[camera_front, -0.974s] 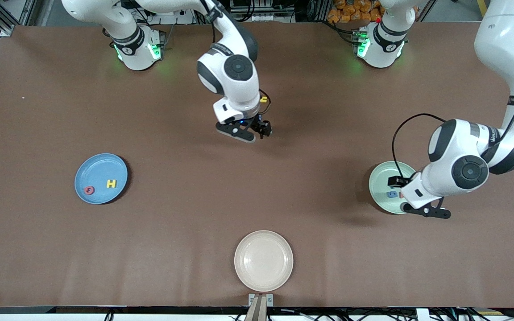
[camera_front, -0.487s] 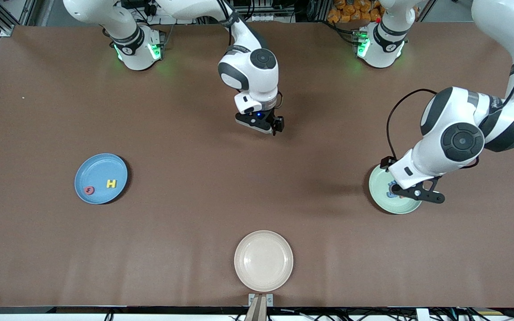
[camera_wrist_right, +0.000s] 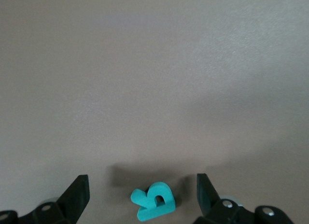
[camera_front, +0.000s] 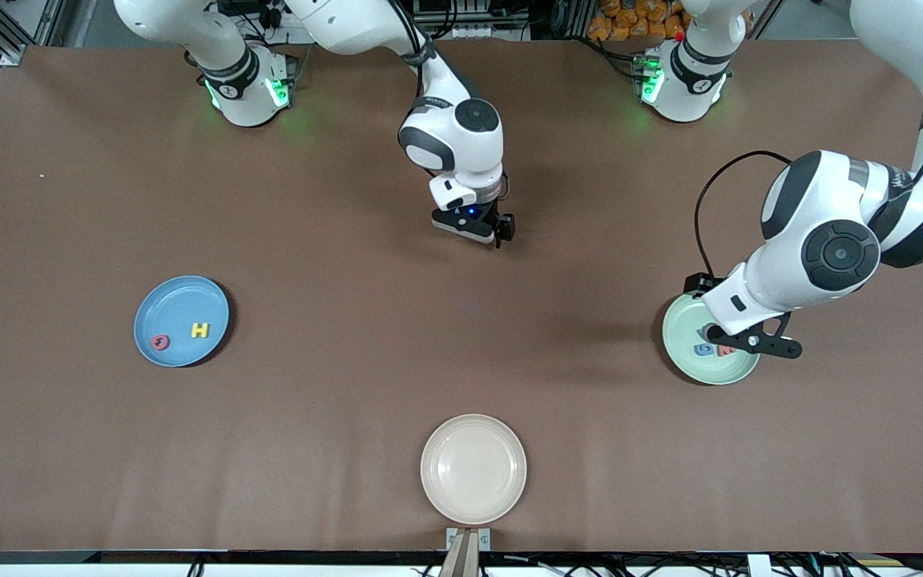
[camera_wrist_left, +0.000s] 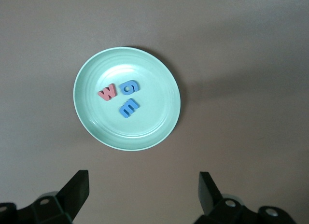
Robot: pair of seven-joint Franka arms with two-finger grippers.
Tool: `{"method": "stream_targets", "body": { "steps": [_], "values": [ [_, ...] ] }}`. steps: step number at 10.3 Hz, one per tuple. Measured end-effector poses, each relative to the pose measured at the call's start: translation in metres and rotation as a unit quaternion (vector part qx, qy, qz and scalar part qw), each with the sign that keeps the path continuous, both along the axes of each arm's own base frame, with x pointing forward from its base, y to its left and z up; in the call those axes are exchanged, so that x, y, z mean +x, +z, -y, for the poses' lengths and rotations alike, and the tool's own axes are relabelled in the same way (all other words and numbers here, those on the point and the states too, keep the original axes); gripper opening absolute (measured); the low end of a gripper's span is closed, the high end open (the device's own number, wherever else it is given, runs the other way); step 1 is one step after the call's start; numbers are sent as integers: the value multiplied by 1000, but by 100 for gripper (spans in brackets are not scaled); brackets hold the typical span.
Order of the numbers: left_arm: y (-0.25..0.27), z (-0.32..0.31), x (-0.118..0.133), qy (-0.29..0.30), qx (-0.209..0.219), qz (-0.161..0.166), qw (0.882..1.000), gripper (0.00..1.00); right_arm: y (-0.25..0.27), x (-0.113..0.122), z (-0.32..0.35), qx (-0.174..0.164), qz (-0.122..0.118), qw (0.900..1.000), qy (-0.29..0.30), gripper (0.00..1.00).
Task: Sort uppercase to blue plate, lowercase to green plate
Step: 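Grasp the teal b with the right gripper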
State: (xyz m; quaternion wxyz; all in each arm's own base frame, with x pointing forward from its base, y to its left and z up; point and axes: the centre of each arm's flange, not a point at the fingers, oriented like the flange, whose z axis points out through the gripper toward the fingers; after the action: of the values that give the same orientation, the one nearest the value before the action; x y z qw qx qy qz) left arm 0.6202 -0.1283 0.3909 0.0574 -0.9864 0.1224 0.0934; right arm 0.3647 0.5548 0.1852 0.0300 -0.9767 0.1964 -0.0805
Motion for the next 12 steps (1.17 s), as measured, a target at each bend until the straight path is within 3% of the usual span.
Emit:
{"method": "stream_targets", "body": {
  "steps": [10, 11, 12],
  "values": [
    [-4, -8, 0, 6, 1, -5, 1000, 100, -13, -10, -6, -1, 0, 999, 48, 79],
    [-5, -8, -1, 6, 1, -6, 1000, 100, -13, -10, -6, -2, 0, 999, 50, 71],
    [-5, -8, -1, 6, 1, -7, 1000, 100, -13, -10, -6, -2, 0, 999, 53, 69]
  ]
}}
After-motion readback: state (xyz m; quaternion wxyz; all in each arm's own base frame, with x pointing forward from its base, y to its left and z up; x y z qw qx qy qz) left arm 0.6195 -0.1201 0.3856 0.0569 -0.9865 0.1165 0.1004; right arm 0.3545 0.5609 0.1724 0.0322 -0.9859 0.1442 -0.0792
